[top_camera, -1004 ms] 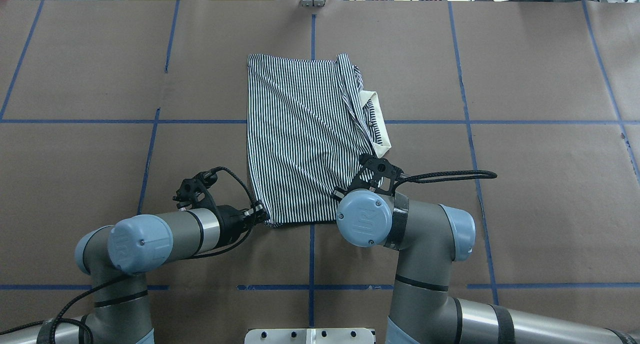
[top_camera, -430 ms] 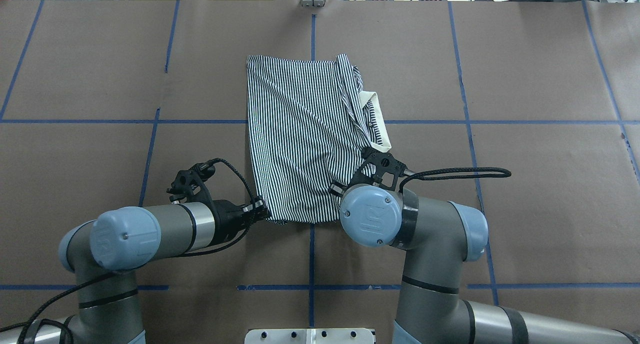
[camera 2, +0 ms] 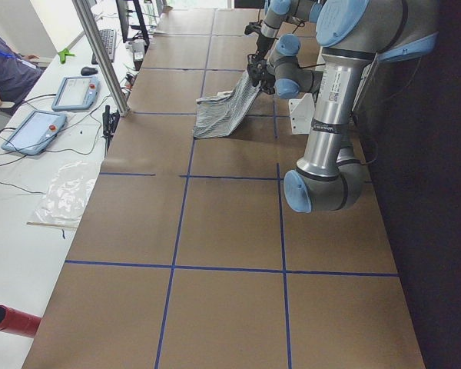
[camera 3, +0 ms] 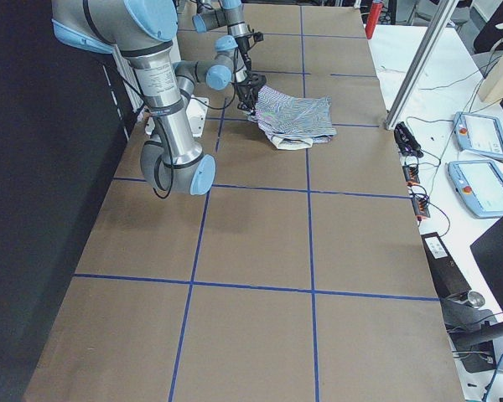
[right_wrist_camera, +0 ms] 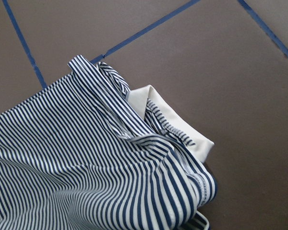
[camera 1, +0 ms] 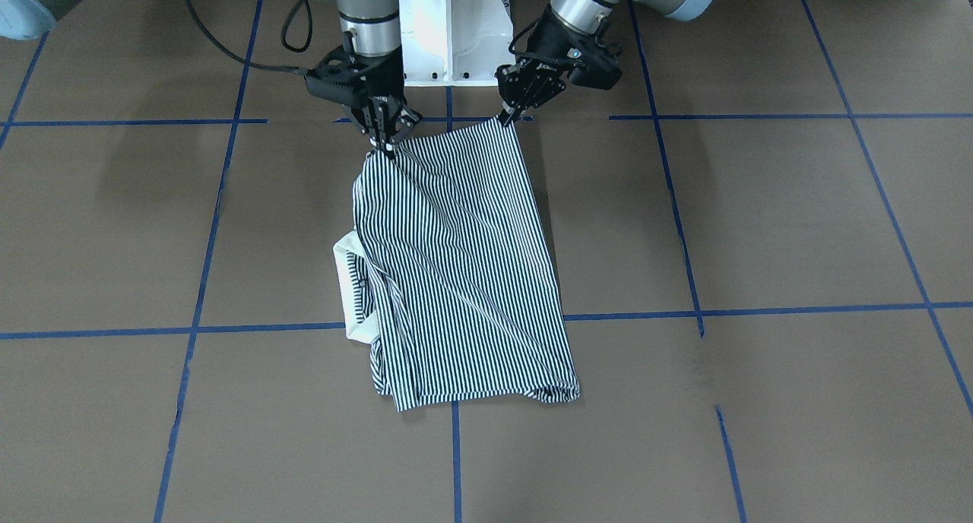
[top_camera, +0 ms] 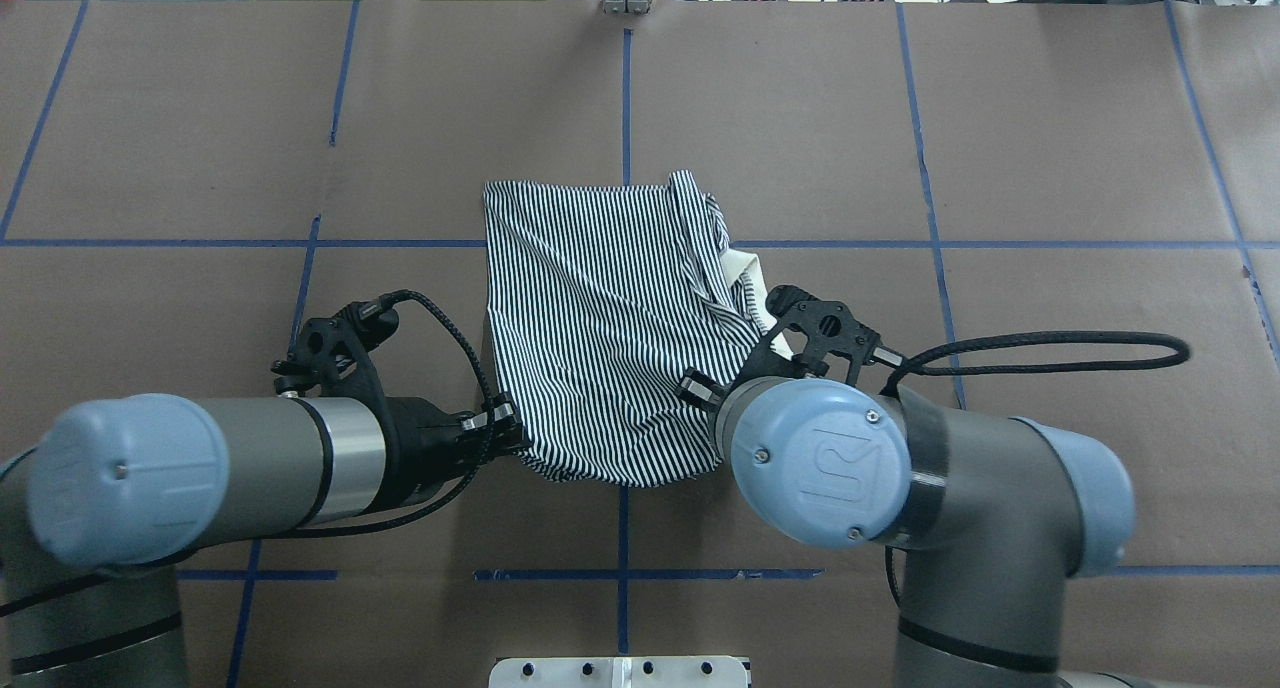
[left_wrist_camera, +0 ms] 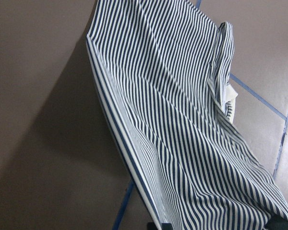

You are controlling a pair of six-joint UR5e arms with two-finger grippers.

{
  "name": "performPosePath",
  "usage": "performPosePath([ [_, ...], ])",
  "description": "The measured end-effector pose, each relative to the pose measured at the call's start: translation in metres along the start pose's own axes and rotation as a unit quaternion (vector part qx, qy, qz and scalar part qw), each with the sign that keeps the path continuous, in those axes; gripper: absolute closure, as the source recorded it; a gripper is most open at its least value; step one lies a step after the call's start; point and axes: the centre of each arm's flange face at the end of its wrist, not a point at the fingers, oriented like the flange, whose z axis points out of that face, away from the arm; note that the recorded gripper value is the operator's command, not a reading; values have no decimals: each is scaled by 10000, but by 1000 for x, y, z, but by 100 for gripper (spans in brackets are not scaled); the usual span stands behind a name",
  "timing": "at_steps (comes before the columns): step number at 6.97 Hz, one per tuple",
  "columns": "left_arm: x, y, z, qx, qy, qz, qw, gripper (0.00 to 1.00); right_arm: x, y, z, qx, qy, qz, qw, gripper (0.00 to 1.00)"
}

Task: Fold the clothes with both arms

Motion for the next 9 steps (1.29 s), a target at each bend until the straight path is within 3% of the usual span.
performPosePath([
  [2, 11, -24, 25, 287, -273, 120, 9991, 100, -27, -1, 29, 159, 137, -1, 9998, 100],
  [5, 29, -116, 66, 1033, -607, 370, 9921, 100, -98, -59, 91, 588, 31, 88, 9982, 100],
  [9, 15, -188, 153, 1328, -824, 368, 9870, 100, -137, -99, 185, 830, 97, 87, 9965, 100],
])
